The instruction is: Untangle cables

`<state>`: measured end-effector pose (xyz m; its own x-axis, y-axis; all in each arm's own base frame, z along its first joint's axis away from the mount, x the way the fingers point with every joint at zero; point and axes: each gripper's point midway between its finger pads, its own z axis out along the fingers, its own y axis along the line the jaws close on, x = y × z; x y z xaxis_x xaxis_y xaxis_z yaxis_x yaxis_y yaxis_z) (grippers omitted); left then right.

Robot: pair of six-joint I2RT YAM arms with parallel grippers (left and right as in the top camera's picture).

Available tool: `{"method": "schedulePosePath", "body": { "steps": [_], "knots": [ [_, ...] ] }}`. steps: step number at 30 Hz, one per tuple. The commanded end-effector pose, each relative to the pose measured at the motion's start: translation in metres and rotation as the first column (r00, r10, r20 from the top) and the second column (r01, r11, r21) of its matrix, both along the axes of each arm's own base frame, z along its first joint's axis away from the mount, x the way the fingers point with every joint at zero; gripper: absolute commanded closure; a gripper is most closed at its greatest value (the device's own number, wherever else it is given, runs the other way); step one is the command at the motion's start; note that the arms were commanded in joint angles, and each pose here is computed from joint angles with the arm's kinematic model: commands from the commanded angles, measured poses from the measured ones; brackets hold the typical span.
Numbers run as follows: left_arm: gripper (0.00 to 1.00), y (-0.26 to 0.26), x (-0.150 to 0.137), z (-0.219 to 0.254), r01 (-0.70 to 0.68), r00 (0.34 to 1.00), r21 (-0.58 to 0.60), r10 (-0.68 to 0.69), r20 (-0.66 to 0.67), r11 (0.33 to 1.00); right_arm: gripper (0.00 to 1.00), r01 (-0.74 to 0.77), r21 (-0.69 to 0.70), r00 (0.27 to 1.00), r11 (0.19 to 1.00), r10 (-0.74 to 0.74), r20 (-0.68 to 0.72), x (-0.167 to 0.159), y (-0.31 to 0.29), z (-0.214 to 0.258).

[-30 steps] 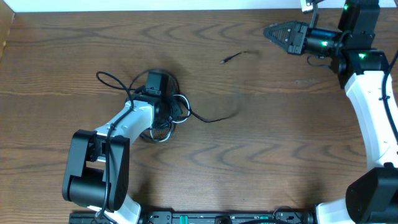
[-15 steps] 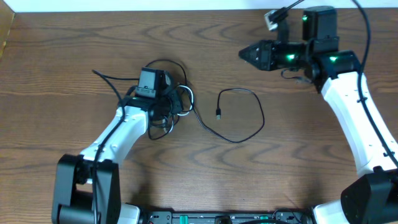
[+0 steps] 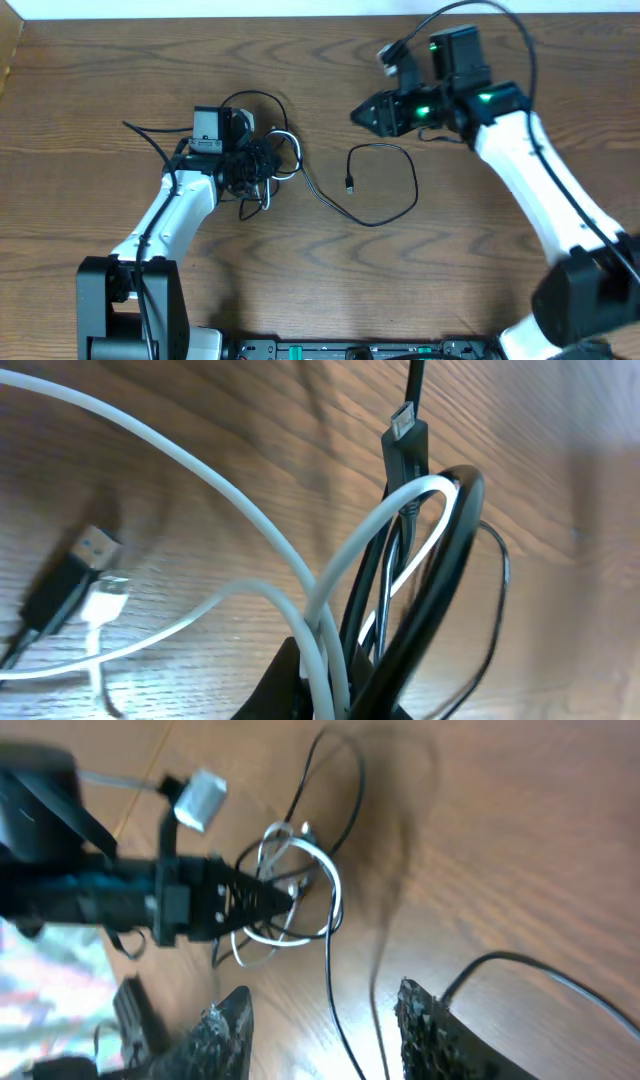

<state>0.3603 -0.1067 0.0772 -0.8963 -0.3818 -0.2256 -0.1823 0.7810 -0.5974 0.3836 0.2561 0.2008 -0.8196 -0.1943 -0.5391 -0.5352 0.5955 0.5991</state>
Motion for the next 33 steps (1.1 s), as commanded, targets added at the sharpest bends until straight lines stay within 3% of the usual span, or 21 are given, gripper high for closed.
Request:
{"method": "schedulePosePath", "body": {
  "steps": [1,5,11,20,24,33],
  "knots": [
    [0.92,-0.009,-0.004,0.006,0.052,0.999,-0.045,-0.052,0.016,0.998,0.57,-0.141,0.062,0.99,0.988,0.142,-0.023,-0.013,0.025,-0.015],
    [0.92,-0.015,-0.007,0.01,0.089,0.996,-0.075,-0.087,0.027,0.993,0.58,-0.183,0.104,0.978,0.978,0.191,-0.08,-0.014,0.039,-0.04],
    [0.92,-0.026,-0.012,0.017,0.13,0.991,-0.149,-0.127,0.029,0.98,0.66,-0.291,0.302,0.941,0.908,0.328,-0.08,-0.016,0.062,-0.05],
    [0.92,-0.035,-0.016,0.023,0.159,0.987,-0.201,-0.156,0.031,0.966,0.65,-0.315,0.304,0.94,0.899,0.341,-0.033,-0.011,0.078,-0.058],
    [0.92,-0.039,-0.018,0.027,0.176,0.984,-0.232,-0.172,0.035,0.957,0.7,-0.256,0.249,0.955,0.934,0.284,-0.083,-0.007,0.08,-0.069],
    [0.92,-0.039,-0.018,0.027,0.175,0.985,-0.23,-0.172,0.035,0.957,0.73,-0.276,0.207,0.948,0.939,0.302,-0.106,-0.022,0.095,-0.077]
  ]
}}
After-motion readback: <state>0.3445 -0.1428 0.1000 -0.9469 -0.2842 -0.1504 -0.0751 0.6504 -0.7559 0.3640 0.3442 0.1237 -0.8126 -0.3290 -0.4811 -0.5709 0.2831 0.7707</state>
